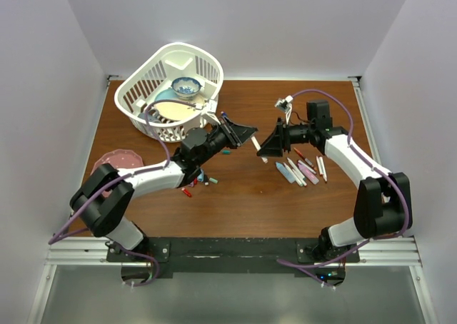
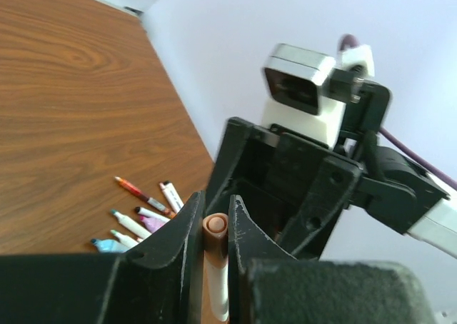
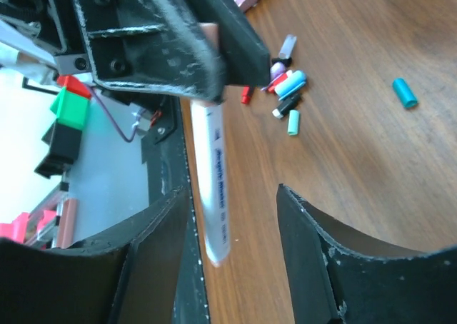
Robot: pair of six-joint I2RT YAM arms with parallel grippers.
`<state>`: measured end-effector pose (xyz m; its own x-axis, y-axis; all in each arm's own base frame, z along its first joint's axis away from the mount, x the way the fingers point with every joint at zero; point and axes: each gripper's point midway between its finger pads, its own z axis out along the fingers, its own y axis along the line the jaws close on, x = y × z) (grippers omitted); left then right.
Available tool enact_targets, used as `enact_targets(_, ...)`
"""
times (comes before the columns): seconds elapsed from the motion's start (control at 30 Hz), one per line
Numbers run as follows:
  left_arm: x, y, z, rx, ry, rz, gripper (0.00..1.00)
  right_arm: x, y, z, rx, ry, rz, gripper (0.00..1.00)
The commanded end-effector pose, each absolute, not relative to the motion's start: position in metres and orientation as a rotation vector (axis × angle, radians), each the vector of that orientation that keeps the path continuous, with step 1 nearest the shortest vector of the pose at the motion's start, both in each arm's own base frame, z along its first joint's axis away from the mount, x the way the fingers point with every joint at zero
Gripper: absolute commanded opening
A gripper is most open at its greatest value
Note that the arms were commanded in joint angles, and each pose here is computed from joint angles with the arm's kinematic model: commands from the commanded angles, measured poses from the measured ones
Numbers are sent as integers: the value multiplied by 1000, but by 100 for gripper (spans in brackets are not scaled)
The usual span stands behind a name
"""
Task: Open the pen caps
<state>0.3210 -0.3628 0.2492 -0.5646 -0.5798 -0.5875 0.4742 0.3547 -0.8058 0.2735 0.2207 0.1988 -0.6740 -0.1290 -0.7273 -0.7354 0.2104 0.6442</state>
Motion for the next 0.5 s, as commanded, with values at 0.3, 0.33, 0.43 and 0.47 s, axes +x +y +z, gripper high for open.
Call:
enact_targets(0.3, 313, -383, 272, 65, 1538, -1457, 0, 262, 240, 206, -813, 1924, 1651, 0)
enact_targets(0.33, 321, -373, 282, 64, 1500, -1399, 0, 258, 241, 204, -818, 1940, 1663, 0)
enact_targets(0.43, 366, -329, 326, -30, 1373, -1228, 0, 251, 248, 202, -871, 1925, 1677, 0)
enact_targets(0.47, 377, -315, 338, -53, 1349, -1205, 0, 251, 248, 201, -871, 1929, 1679, 0)
